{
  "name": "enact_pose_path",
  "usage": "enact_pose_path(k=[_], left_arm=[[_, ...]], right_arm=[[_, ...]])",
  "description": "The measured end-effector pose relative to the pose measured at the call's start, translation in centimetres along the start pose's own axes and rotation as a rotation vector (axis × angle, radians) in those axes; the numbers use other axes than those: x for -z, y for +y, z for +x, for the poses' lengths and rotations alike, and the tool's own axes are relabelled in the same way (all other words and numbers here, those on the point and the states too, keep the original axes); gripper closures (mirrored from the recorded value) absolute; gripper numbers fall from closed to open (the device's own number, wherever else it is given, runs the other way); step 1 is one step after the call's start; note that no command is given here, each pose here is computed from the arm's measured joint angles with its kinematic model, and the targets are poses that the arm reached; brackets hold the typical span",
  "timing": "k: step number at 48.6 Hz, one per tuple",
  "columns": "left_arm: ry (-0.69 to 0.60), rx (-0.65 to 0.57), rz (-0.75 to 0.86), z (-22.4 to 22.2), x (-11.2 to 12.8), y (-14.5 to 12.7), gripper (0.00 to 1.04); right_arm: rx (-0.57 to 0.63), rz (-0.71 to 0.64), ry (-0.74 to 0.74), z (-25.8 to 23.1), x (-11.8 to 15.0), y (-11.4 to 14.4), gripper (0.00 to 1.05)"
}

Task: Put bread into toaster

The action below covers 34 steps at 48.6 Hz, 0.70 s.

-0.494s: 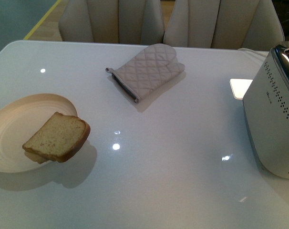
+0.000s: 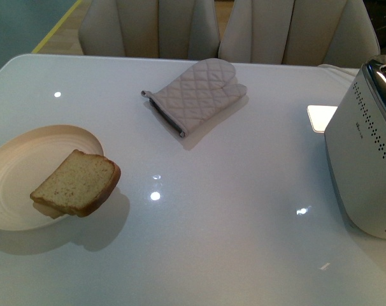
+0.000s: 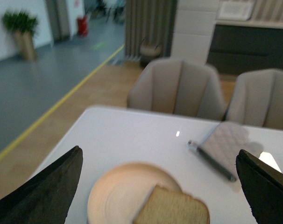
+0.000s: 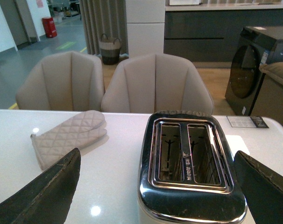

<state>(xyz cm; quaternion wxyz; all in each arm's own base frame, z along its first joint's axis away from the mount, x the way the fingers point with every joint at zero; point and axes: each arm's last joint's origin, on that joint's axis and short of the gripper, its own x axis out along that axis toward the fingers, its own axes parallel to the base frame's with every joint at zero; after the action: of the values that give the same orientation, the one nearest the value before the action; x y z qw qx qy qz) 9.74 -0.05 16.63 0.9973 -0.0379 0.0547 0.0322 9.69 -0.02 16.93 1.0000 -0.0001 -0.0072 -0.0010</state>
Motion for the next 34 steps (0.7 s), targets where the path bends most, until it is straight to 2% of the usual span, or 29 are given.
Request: enact_pose_path(k=[1,4,6,14,18,21,25,34], left_arm=[[0.100,-0.056,-0.034,0.1,-0.1,0.0,0.07],[0.225,-0.094,-0.117,0.4,-0.3,-0.1,0.07],[0.264,-0.097,-0.196,1.0,-0.7,-0.1,0.07],[0.267,-0.079,-0.347,4.0,-2.7,0.5,0.07],[0.271,-0.060,-0.429,7.9,-3.2,1.8,0.07],[0.293,-0.084,-0.490,11.2,-2.4,3.1,0.07],[0.349,-0.115,-0.575,15.5,0.1,4.8,0.07],[0.466,-0.181,-0.681,19.7,5.4,7.0,0.07]], right_arm=[[0.001,0.000,0.000,0.0,0.0,0.0,0.09],[0.000,0.000,0.000,0.0,0.0,0.0,0.09],[0.000,0.000,0.000,0.0,0.0,0.0,0.09],[0.000,0.000,0.000,0.0,0.0,0.0,0.09],[0.000,0.000,0.000,0.0,0.0,0.0,0.09],[0.000,0.000,0.000,0.0,0.0,0.0,0.09],[0.000,0.000,0.000,0.0,0.0,0.0,0.09],[0.000,0.000,0.000,0.0,0.0,0.0,0.09]])
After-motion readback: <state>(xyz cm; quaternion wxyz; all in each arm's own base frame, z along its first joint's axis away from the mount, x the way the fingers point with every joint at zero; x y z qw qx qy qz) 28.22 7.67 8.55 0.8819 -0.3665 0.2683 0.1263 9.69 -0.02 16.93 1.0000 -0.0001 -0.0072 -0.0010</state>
